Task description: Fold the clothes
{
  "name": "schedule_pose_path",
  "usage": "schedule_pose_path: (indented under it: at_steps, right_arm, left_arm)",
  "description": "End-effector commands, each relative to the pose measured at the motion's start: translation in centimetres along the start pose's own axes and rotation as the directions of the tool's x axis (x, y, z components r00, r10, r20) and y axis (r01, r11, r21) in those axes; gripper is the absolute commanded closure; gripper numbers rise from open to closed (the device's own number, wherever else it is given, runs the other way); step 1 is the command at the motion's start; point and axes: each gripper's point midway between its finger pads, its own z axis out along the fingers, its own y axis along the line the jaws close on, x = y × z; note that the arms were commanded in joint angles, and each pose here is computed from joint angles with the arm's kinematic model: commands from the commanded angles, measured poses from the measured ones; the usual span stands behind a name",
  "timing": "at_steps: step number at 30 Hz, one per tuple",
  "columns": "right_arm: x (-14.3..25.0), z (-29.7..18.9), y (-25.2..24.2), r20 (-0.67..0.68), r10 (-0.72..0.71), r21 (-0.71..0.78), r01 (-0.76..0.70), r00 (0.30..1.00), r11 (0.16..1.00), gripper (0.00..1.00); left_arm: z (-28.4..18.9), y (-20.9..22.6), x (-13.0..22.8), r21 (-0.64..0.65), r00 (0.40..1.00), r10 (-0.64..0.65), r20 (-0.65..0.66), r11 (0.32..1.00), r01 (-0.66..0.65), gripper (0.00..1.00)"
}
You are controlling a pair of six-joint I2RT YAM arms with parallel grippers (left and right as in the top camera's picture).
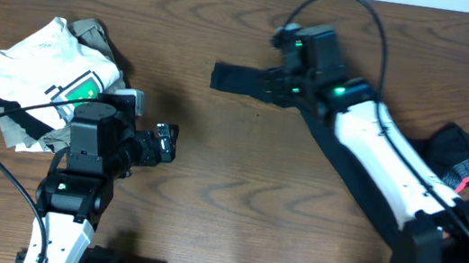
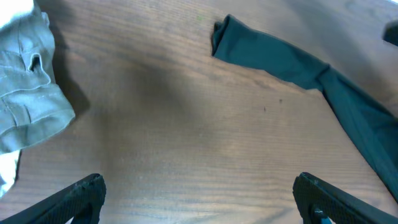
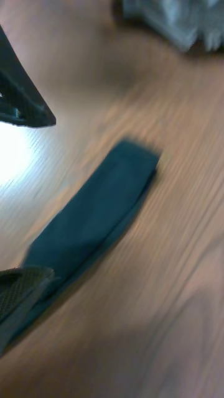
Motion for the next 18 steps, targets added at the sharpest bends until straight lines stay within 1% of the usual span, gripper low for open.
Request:
schedule_pose_path:
  at_steps: [1,2,3,5,7,10,14,18]
  right_arm:
    - [-1.1,-4.8,-4.3,0.04,0.056,0.115,-0.06,0.998,0.992,0.25]
    - [-0.2,-5.4,-5.3,0.014,0.09,0.132,-0.091,0.996,0.987,0.25]
    - [0.9,-6.2,-6.6,-0.019,0.153,0.167,-0.148,0.988,0.975,0.24]
    - [3.7,-7.3,-9.0,-0.087,0.285,0.241,-0.258,0.954,0.936,0.23]
    - [6.7,-8.4,-10.8,-0.161,0.397,0.309,-0.336,0.904,0.89,0.23]
    - [10.5,-9.4,-12.6,-0.231,0.529,0.38,-0.425,0.816,0.821,0.21]
    - [13.6,-9.9,-13.8,-0.273,0.599,0.429,-0.462,0.753,0.776,0.21]
    - [16.7,-9.7,-13.9,-0.31,0.656,0.467,-0.491,0.689,0.736,0.2]
  left_arm:
    - [-0.4,-0.6,-1.7,0.022,0.999,0.006,0.053,1.0,-0.008,0.02]
    - [-0.3,-0.7,-2.0,0.025,0.998,0.009,0.064,1.0,-0.011,0.02]
    - [-0.2,-0.8,-2.3,0.028,0.997,0.012,0.075,1.0,-0.014,0.02]
    - [0.2,-0.8,-2.8,0.032,0.996,-0.002,0.085,0.999,-0.001,0.02]
    - [0.8,-0.8,-3.0,0.038,0.996,-0.035,0.083,0.999,0.032,0.01]
    - [2.8,-1.8,-3.4,0.076,0.997,-0.034,0.074,0.997,0.028,0.01]
    - [6.1,-3.8,-3.1,0.126,0.999,-0.014,0.044,0.992,0.009,0.01]
    - [10.3,-5.5,-2.4,0.149,1.0,0.008,-0.027,0.989,-0.004,0.01]
